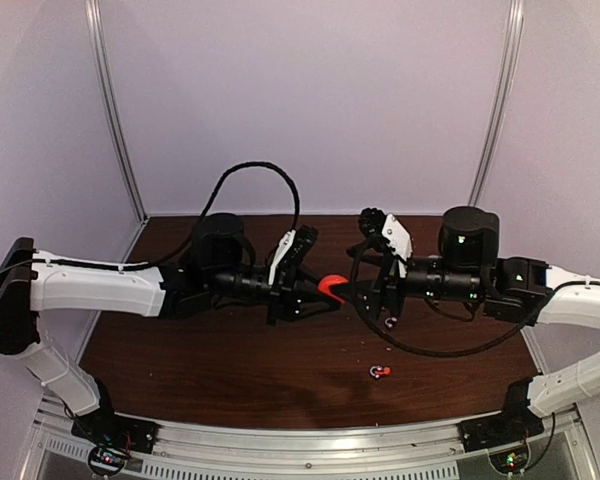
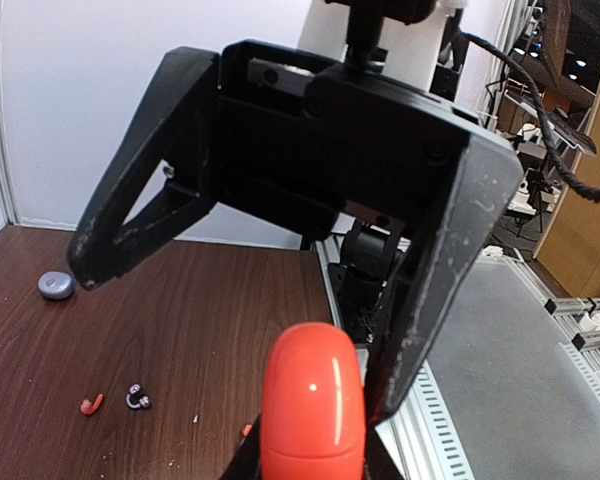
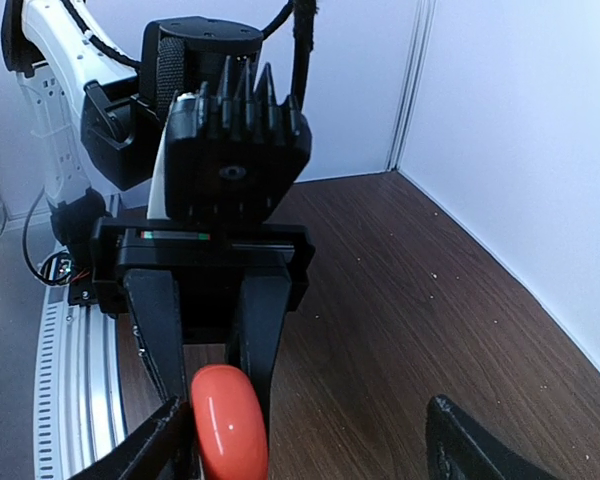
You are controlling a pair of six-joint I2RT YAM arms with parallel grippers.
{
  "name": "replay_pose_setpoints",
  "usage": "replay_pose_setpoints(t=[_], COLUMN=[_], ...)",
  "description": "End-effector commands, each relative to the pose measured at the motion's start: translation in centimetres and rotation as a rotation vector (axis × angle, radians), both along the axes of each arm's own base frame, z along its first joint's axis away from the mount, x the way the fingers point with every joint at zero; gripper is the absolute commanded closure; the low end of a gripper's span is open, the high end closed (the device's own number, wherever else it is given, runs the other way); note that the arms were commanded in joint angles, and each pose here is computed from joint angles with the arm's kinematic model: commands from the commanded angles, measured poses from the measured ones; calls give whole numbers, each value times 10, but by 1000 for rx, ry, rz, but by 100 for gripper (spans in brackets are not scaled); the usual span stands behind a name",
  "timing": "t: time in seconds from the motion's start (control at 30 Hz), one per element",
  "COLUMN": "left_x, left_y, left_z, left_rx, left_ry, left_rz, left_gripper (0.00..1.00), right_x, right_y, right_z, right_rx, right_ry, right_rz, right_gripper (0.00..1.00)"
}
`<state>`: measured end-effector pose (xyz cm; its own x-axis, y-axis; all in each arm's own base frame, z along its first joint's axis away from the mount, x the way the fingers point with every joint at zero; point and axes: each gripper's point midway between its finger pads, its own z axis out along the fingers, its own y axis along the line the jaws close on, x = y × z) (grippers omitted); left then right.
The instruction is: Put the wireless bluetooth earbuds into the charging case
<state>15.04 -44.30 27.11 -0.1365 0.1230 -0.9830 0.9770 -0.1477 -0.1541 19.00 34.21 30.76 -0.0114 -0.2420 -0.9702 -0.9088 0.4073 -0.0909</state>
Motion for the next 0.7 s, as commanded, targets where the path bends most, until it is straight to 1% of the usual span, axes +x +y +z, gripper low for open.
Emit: replay_pose_setpoints(t=[0.0, 0.23, 0.4, 0.6, 0.67], left_x=[-7, -7, -8, -8, -8], left_y=[-3, -4, -5, -4, -3], left_z=[27, 23, 22, 23, 22], left_rx=[-74, -69, -69, -76, -77], left_ry=[-34, -29, -29, -44, -55], left_rz=[-54, -68, -76, -71, -66], left_gripper=[97, 97, 97, 97, 97], right_x=[22, 26, 24, 23, 19], right_y=[-19, -31, -35, -36, -35], right_z=[5, 22, 32, 32, 34], right_rx=[-52, -8, 27, 31, 42], right_ry=[-61, -103, -112, -109, -110], right_rz=[-150, -207, -211, -212, -188], right_gripper=[21, 22, 21, 21, 20])
